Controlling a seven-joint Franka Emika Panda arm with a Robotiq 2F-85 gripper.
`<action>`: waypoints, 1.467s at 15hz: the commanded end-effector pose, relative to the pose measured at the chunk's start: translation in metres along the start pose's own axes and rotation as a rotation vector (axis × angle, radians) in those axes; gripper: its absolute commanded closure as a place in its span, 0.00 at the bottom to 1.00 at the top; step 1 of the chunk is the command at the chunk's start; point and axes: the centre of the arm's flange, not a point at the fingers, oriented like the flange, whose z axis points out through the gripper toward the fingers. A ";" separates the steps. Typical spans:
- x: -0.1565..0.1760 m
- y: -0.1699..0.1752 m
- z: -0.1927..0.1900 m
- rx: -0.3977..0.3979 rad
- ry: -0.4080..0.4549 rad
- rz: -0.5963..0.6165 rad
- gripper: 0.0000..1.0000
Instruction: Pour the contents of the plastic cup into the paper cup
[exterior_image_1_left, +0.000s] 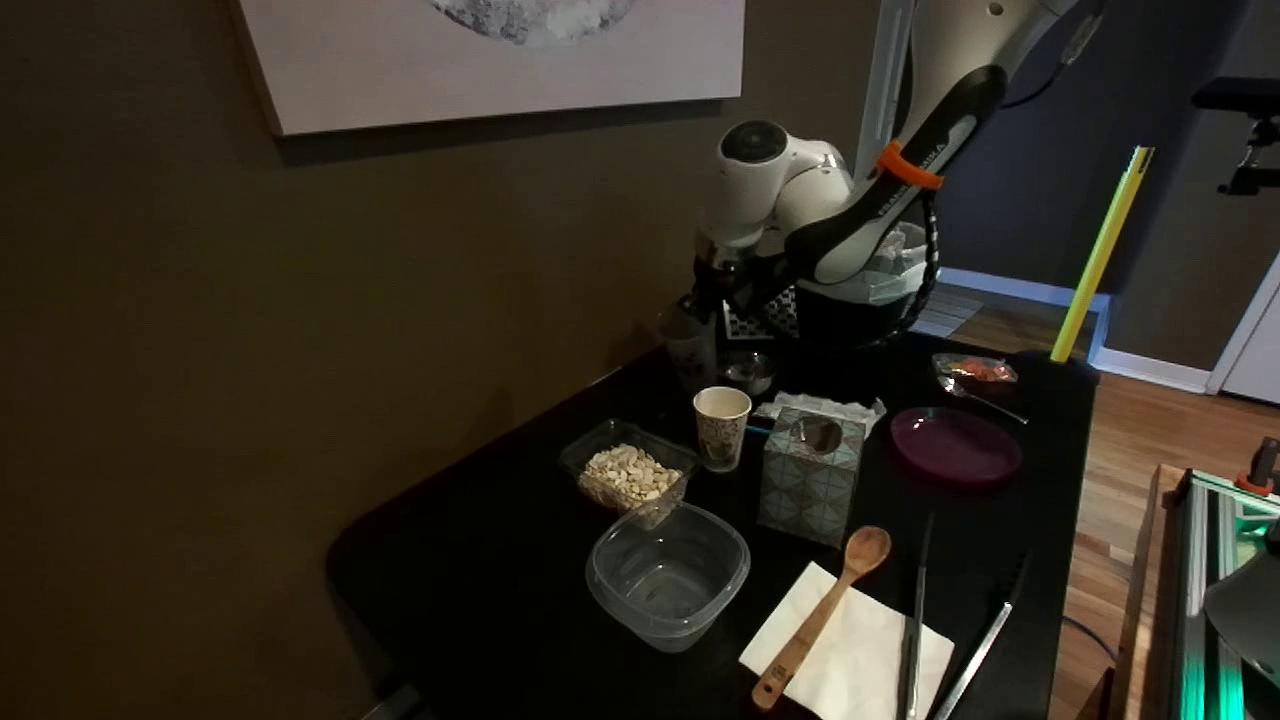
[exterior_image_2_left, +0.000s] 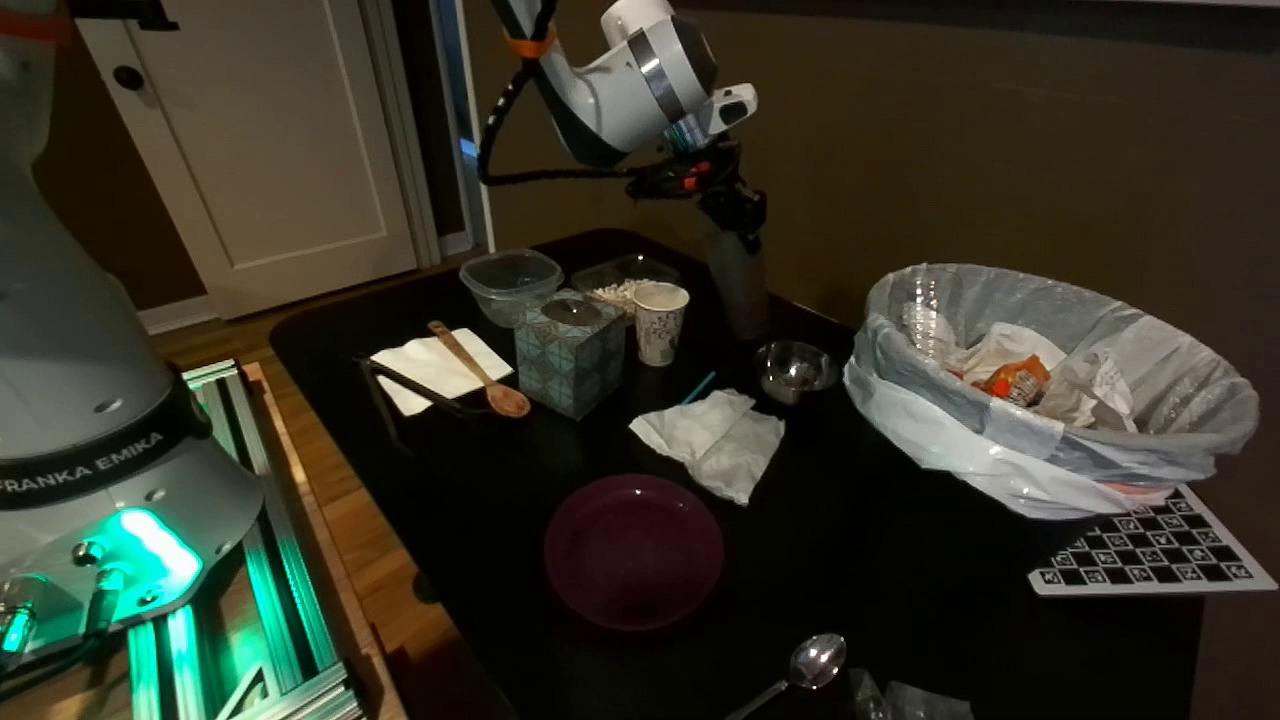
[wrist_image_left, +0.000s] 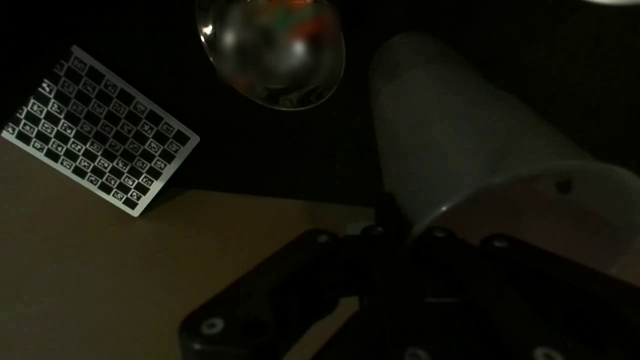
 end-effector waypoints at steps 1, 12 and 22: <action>0.007 0.002 0.013 0.058 -0.025 0.096 0.98; 0.004 0.006 0.033 0.158 -0.034 0.259 0.98; -0.003 0.002 0.042 0.213 -0.031 0.338 0.98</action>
